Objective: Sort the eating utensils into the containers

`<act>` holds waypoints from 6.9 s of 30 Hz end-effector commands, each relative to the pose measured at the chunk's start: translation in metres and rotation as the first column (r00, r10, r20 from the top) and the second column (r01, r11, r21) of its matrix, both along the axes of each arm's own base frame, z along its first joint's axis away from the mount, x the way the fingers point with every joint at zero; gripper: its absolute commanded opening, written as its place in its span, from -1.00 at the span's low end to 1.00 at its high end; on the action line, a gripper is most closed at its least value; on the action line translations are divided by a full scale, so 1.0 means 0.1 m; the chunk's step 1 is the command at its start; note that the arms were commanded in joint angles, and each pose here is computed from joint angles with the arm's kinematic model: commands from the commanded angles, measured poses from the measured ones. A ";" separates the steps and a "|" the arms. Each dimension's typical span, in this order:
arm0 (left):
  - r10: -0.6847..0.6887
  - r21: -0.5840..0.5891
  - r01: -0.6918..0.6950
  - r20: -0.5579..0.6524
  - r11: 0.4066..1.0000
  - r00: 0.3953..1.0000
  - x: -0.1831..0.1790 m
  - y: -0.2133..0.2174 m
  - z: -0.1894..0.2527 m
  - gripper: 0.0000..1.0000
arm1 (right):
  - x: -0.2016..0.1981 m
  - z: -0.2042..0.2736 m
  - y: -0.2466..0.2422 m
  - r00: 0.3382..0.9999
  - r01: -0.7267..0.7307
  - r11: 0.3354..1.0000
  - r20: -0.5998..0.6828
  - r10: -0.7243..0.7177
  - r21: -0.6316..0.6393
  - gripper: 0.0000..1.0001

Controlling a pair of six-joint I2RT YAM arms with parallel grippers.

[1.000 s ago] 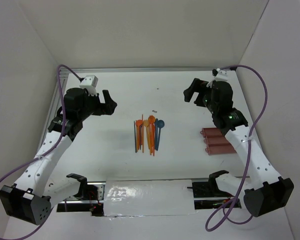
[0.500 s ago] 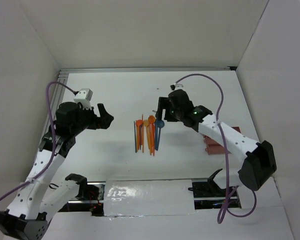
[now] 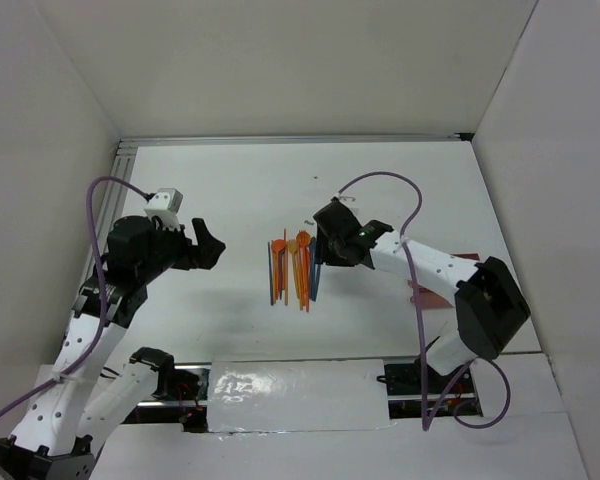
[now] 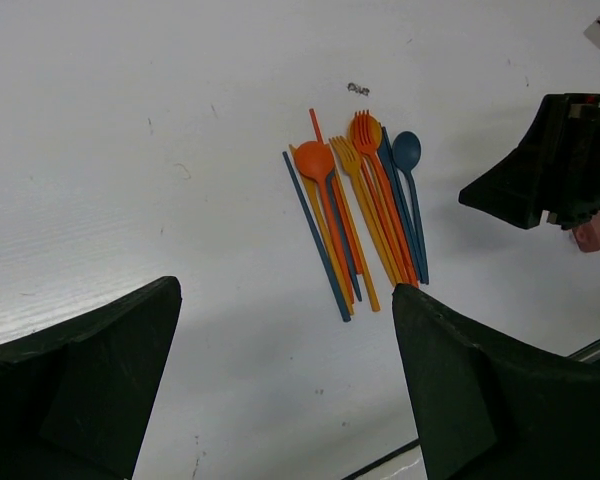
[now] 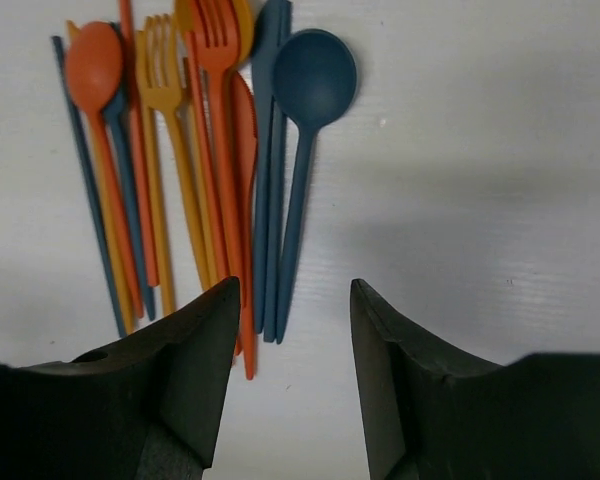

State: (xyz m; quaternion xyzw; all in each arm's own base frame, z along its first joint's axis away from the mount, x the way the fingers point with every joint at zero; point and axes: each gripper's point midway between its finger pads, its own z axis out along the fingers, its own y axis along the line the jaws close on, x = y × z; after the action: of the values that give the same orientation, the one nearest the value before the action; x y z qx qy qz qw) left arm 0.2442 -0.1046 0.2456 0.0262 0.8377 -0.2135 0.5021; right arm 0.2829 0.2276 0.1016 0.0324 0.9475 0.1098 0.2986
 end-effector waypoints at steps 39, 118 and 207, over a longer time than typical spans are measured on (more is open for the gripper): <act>-0.113 0.068 0.110 0.052 0.992 0.992 0.19 -0.13 0.08 1.00 | 0.36 -0.80 -0.36 0.978 0.164 0.937 -0.071 -0.194 -0.307 -1.00; -0.147 0.087 0.135 0.145 0.987 0.978 0.70 -0.27 0.11 0.99 | 0.99 0.98 -2.61 0.548 0.782 0.573 0.169 -0.819 0.243 -0.01; -0.049 -0.001 0.049 -0.041 0.999 0.998 0.12 -0.11 -0.24 0.99 | 0.00 -0.93 0.05 0.995 -0.004 0.973 -0.097 -0.019 -0.230 -0.59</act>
State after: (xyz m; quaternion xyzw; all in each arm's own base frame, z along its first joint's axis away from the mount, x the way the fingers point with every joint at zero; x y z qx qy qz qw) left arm 0.2529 -0.1126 0.2100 0.0316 0.8577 -0.2195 0.4639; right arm 0.2973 0.2536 0.0155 0.0032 0.9618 0.0234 0.2728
